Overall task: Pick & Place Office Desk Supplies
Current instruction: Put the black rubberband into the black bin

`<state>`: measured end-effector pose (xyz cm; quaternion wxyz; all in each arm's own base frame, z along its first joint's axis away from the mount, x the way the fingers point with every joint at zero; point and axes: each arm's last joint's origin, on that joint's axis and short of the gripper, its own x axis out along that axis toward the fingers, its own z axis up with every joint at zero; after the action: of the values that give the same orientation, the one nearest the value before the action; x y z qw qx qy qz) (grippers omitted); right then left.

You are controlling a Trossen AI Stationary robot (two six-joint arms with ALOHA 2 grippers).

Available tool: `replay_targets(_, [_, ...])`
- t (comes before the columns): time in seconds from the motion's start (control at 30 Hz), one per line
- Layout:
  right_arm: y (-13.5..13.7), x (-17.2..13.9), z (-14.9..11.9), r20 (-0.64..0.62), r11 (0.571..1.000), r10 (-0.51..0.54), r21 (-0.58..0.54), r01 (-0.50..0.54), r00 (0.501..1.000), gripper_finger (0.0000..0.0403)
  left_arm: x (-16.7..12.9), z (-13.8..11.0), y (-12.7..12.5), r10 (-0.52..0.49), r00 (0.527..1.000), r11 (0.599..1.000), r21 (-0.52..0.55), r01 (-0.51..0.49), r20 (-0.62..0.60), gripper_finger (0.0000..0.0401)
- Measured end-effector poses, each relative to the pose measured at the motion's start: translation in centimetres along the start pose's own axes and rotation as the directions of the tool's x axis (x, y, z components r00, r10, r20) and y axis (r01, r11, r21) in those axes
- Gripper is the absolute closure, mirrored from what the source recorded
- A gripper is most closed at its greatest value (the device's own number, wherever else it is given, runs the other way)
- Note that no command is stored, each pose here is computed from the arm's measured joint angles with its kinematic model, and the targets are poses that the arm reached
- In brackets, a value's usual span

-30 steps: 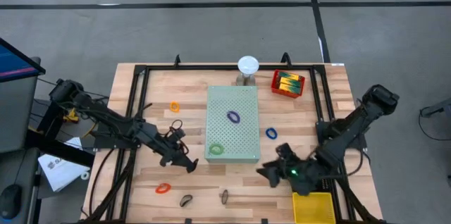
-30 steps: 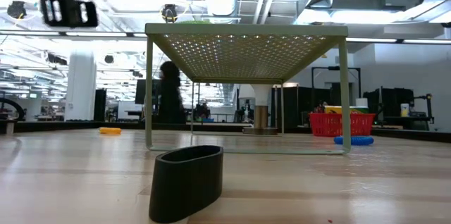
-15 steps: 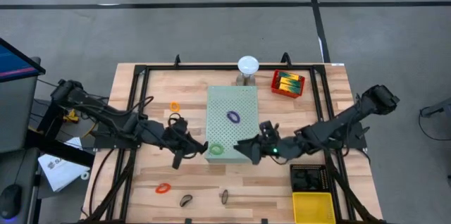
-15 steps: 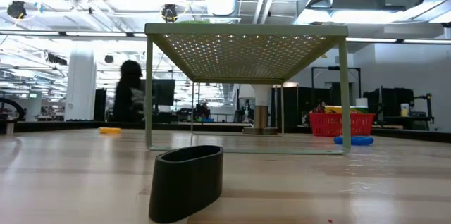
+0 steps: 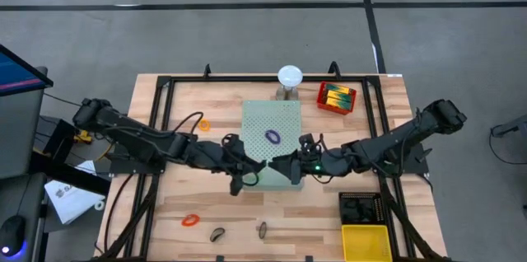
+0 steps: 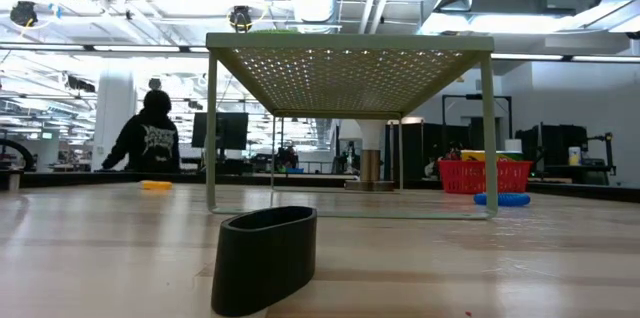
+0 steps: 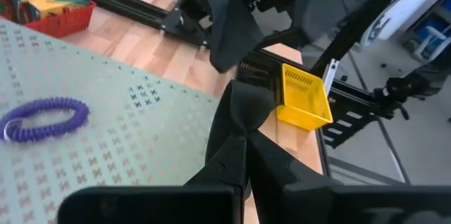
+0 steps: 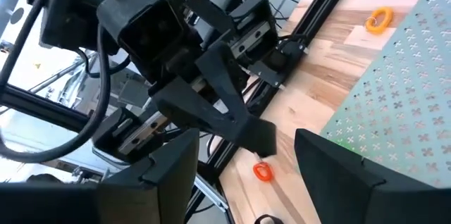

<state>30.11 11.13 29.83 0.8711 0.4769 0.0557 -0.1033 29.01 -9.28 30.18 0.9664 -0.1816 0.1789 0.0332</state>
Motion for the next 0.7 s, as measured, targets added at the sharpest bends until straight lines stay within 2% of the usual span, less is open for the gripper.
replay_targets(0.4, [-0.3,0.2,0.4,0.012,1.000,-0.013,-0.013,0.013,1.000,0.0192,1.7,2.5,-0.2,0.017,0.999,0.999,0.045,-0.019,0.042,0.0401])
replay_targets(0.53, [-0.3,0.2,0.4,0.010,1.000,-0.015,-0.016,0.015,1.000,0.0220,1.7,2.3,0.1,0.031,0.999,0.998,0.051,-0.031,0.016,0.0401])
replay_targets(0.7, [-0.3,0.2,0.4,0.010,1.000,-0.011,-0.028,0.011,1.000,0.0277,1.7,2.2,0.0,0.013,1.000,0.998,0.053,-0.013,0.001,0.0401])
